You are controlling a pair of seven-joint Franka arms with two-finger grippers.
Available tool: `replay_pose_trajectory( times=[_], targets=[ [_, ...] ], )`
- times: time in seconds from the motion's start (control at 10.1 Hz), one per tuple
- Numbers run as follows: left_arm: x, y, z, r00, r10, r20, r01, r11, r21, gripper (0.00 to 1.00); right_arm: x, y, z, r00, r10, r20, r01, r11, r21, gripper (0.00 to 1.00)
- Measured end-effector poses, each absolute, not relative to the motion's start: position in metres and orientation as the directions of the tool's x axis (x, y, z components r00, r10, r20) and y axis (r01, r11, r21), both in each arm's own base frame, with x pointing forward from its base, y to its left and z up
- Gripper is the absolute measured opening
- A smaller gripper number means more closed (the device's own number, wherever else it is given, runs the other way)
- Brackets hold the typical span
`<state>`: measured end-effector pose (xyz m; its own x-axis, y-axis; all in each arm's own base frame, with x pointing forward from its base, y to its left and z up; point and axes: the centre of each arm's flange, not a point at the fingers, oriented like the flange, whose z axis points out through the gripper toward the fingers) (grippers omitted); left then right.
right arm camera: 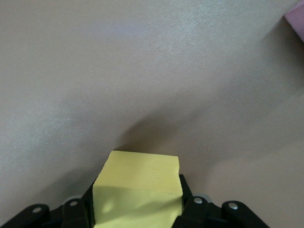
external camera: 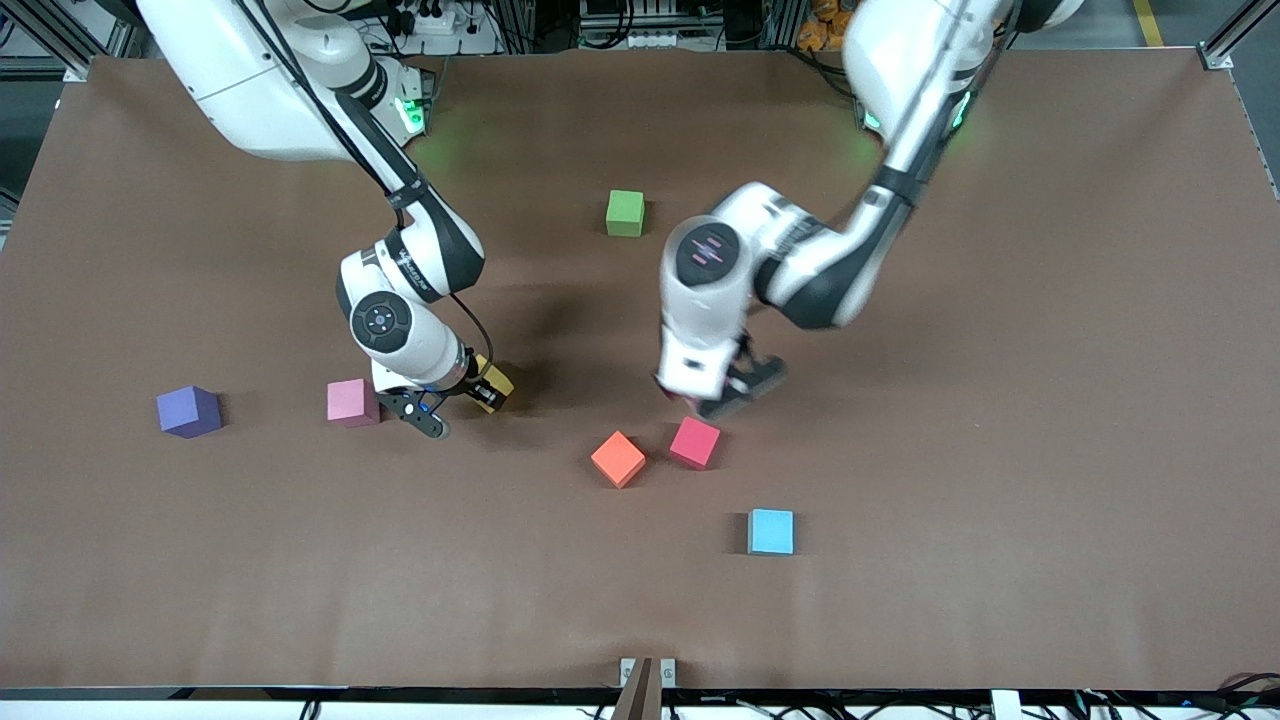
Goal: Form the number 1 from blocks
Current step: 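Place the light pink cube below the green cube with the left gripper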
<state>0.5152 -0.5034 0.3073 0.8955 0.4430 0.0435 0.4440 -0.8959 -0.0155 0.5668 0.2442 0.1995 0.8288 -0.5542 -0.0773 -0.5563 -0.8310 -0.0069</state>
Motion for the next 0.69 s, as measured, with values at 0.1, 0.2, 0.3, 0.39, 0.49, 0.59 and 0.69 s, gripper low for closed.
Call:
replay_pose_trajectory(
  times=[0.1,0.2,0.3,0.39,0.49,0.59,0.69],
  targets=[
    [0.483,-0.529,0.298,0.919,0.394,0.026,0.394,-0.919,-0.028,0.59,0.568,0.246,0.202,0.834,-0.546,-0.077,-0.548,-0.836,-0.006,0.63],
    [0.452,-0.549,0.289,0.94,0.342,-0.002,0.341,-0.939,-0.031,0.59,0.572,0.246,0.21,0.844,-0.529,-0.083,-0.531,-0.848,0.008,0.59],
    [0.426,-0.565,0.281,0.956,0.291,-0.027,0.29,-0.957,-0.015,0.59,0.578,0.244,0.224,0.854,-0.512,-0.089,-0.512,-0.859,0.029,0.59],
    [0.403,-0.577,0.274,0.972,0.233,-0.042,0.234,-0.972,0.017,0.59,0.587,0.234,0.243,0.862,-0.5,-0.087,-0.498,-0.866,0.046,0.59],
    [0.385,-0.586,0.266,0.984,0.168,-0.05,0.171,-0.984,0.048,0.59,0.595,0.218,0.259,0.867,-0.492,-0.081,-0.488,-0.871,0.059,0.59],
    [0.37,-0.591,0.26,0.993,0.112,-0.044,0.114,-0.991,0.066,0.59,0.599,0.201,0.267,0.87,-0.487,-0.076,-0.483,-0.873,0.069,0.59],
    [0.356,-0.594,0.251,0.998,0.064,-0.025,0.065,-0.995,0.07,0.59,0.603,0.19,0.27,0.869,-0.49,-0.073,-0.485,-0.872,0.074,0.59]
  ],
)
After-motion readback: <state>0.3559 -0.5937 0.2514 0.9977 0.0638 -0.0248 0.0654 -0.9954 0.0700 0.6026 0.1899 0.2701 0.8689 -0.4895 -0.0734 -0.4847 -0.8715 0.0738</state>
